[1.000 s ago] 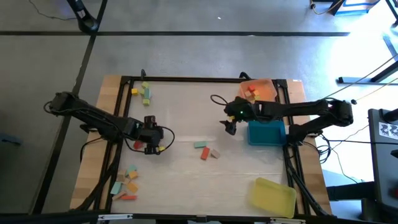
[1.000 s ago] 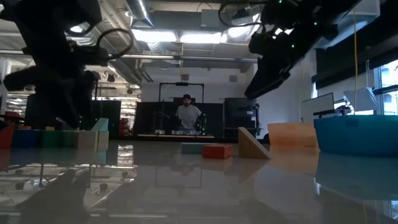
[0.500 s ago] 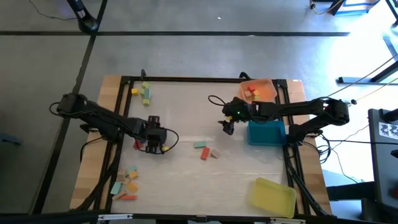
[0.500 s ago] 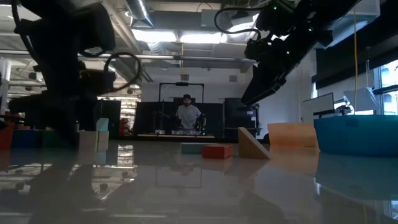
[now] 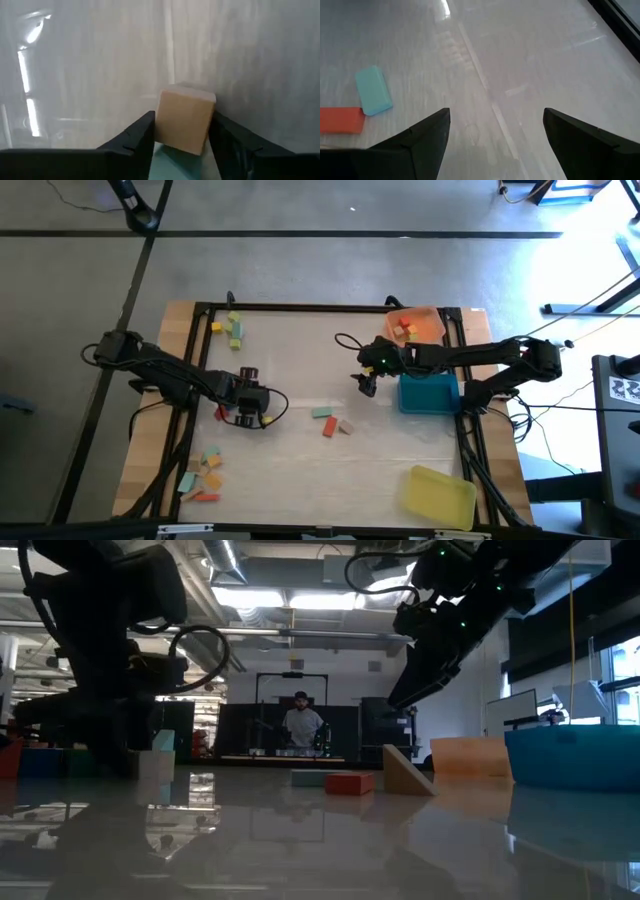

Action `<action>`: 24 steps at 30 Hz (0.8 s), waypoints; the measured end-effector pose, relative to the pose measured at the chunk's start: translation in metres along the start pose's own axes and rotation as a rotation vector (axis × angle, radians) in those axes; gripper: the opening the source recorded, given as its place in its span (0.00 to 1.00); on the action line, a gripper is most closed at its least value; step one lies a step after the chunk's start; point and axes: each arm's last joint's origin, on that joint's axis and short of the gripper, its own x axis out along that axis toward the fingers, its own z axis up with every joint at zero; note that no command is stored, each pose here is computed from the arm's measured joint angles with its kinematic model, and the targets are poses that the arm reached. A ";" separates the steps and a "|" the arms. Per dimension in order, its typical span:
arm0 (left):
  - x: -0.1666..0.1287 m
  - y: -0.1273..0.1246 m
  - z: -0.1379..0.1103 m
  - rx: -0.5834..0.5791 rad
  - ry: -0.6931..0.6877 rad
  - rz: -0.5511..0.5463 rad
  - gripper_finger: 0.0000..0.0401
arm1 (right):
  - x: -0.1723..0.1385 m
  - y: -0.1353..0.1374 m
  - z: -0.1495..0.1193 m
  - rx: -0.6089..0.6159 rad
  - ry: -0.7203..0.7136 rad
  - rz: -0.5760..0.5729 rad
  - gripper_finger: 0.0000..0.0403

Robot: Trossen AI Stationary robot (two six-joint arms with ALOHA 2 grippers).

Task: Sort blocks by size
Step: Put the brown cube block into the orange bin

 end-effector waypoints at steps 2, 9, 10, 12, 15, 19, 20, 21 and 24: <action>0.000 0.000 0.002 -0.030 -0.013 0.011 0.35 | 0.000 0.000 0.000 0.000 0.001 0.006 0.79; -0.015 0.003 0.015 -0.095 -0.078 -0.019 0.33 | 0.000 0.001 0.004 0.006 -0.038 0.012 0.79; -0.020 0.004 0.019 -0.107 -0.112 -0.021 0.33 | 0.000 0.001 0.005 0.012 -0.049 0.018 0.79; -0.026 0.007 0.025 -0.127 -0.169 -0.025 0.33 | 0.000 0.002 0.007 0.019 -0.068 0.054 0.79; -0.035 0.009 0.033 -0.139 -0.259 -0.029 0.33 | -0.001 0.004 0.012 0.027 -0.118 0.113 0.79; -0.045 0.012 0.045 -0.148 -0.410 -0.031 0.33 | 0.001 0.008 0.021 0.045 -0.208 0.222 0.79; -0.047 0.012 0.048 -0.150 -0.445 -0.029 0.33 | 0.002 0.009 0.023 0.048 -0.228 0.253 0.79; -0.048 0.013 0.052 -0.147 -0.481 -0.026 0.33 | 0.004 0.010 0.025 0.051 -0.250 0.283 0.79; -0.053 0.015 0.059 -0.137 -0.572 -0.005 0.33 | 0.013 0.014 0.028 0.071 -0.284 0.368 0.79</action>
